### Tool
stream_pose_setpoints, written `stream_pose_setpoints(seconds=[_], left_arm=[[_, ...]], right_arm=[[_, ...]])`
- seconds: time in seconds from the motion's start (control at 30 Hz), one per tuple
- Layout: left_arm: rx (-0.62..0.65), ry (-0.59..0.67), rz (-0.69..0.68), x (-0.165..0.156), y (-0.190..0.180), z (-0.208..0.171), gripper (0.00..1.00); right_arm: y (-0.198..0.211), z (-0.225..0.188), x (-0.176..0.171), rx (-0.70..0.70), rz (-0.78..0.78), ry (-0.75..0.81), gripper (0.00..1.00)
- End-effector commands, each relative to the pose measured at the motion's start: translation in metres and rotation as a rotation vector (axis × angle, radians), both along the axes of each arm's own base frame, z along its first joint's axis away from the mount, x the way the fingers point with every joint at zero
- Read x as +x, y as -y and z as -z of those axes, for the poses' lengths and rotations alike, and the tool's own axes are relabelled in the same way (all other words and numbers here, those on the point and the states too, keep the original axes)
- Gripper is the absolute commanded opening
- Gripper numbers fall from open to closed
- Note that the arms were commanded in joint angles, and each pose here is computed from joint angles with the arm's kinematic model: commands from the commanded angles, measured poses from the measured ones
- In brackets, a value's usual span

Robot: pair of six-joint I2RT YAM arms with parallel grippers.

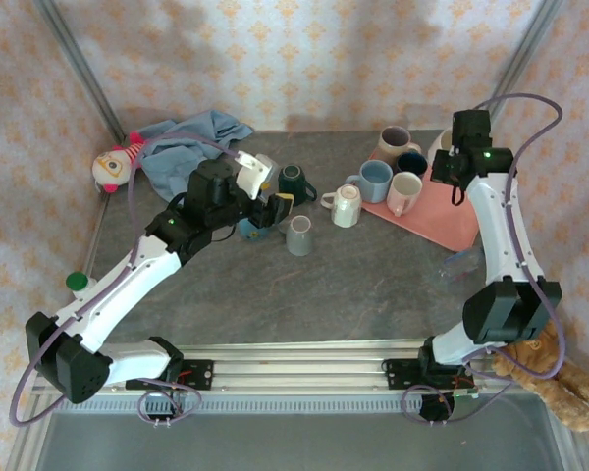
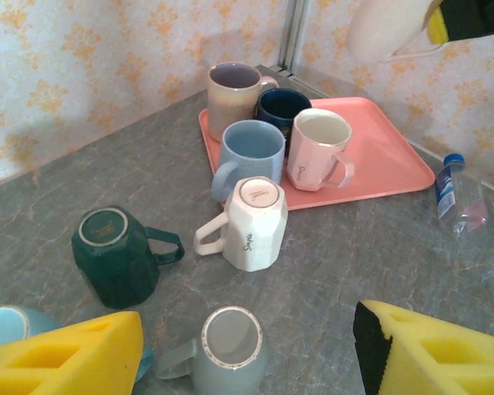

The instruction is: Turn the mug right side up

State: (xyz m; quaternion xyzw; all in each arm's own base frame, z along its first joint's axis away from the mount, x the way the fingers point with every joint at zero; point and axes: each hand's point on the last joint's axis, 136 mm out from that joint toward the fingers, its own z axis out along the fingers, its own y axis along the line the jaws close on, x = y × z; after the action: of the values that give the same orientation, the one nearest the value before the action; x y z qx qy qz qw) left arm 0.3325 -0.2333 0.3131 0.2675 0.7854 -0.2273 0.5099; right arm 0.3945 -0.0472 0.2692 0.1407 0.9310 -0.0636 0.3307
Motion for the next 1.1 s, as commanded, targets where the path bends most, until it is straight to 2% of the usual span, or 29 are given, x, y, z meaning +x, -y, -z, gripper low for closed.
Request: stream_pose_setpoints(seconds=[0.0, 0.27, 0.47, 0.6, 1.07], left_arm=[[0.001, 0.070, 0.022, 0.001, 0.005, -0.011, 0.69], [0.012, 0.048, 0.039, 0.000, 0.011, -0.002, 0.69], [0.003, 0.048, 0.037, 0.003, 0.014, 0.002, 0.69], [-0.004, 0.043, 0.045, 0.003, 0.018, 0.001, 0.69], [-0.007, 0.039, 0.045, -0.002, 0.017, 0.006, 0.69]], right_arm=[[0.022, -0.013, 0.011, -0.004, 0.076, 0.047, 0.00], [0.043, 0.024, 0.035, 0.042, 0.085, -0.057, 0.00], [0.055, 0.054, 0.056, 0.023, 0.100, -0.138, 0.00], [0.063, 0.060, 0.068, -0.001, 0.123, -0.107, 0.00], [0.067, 0.080, 0.066, 0.021, 0.196, -0.102, 0.00]])
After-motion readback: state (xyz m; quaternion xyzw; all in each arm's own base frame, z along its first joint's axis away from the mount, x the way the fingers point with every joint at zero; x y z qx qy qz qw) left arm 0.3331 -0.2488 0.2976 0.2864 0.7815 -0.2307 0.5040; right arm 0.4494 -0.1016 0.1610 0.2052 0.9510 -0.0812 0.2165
